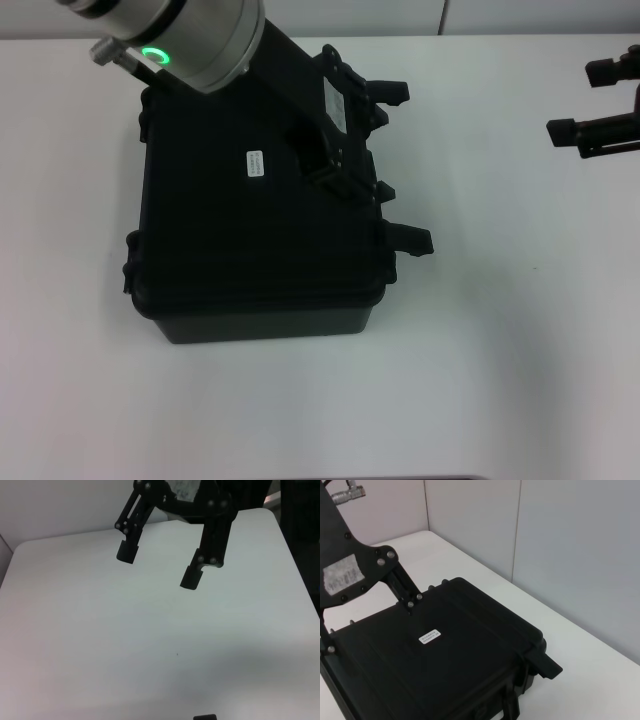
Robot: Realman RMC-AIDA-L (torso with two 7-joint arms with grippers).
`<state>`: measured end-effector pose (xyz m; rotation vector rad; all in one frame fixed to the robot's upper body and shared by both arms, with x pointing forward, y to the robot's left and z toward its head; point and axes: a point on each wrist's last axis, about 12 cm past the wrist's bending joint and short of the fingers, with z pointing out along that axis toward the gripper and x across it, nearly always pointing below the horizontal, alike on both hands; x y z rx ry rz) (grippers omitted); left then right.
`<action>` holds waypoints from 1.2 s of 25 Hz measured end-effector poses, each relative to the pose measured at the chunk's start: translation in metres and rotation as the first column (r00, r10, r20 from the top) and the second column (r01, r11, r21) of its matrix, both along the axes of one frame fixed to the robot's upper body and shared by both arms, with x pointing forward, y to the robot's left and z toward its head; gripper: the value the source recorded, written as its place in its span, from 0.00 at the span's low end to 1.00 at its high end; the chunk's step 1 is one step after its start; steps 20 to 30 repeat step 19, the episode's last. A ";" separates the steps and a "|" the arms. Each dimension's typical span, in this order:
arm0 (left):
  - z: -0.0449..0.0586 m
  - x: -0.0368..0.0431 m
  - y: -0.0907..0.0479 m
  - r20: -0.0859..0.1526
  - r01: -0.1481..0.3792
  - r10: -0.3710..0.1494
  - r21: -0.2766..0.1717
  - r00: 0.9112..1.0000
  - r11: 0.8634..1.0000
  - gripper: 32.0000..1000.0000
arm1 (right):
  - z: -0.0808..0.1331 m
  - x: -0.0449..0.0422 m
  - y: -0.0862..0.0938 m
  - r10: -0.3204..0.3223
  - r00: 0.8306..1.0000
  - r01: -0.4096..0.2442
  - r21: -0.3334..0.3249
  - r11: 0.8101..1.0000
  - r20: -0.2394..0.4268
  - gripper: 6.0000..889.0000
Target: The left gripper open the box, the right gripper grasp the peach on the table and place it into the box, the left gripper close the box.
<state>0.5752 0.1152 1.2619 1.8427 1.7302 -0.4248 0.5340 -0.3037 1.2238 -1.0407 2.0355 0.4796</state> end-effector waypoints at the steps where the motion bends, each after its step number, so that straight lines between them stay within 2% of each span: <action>1: 0.000 0.0002 0.000 0.000 -0.001 0.001 -0.001 1.000 1.000 0.76 | 0.000 0.0000 0.000 0.000 1.000 0.000 0.000 1.000 0.000 0.96; 30: 0.000 0.0007 0.000 0.000 -0.005 0.005 -0.008 1.000 1.000 0.76 | -0.001 0.0000 0.000 0.000 1.000 0.000 -0.003 1.000 -0.003 0.96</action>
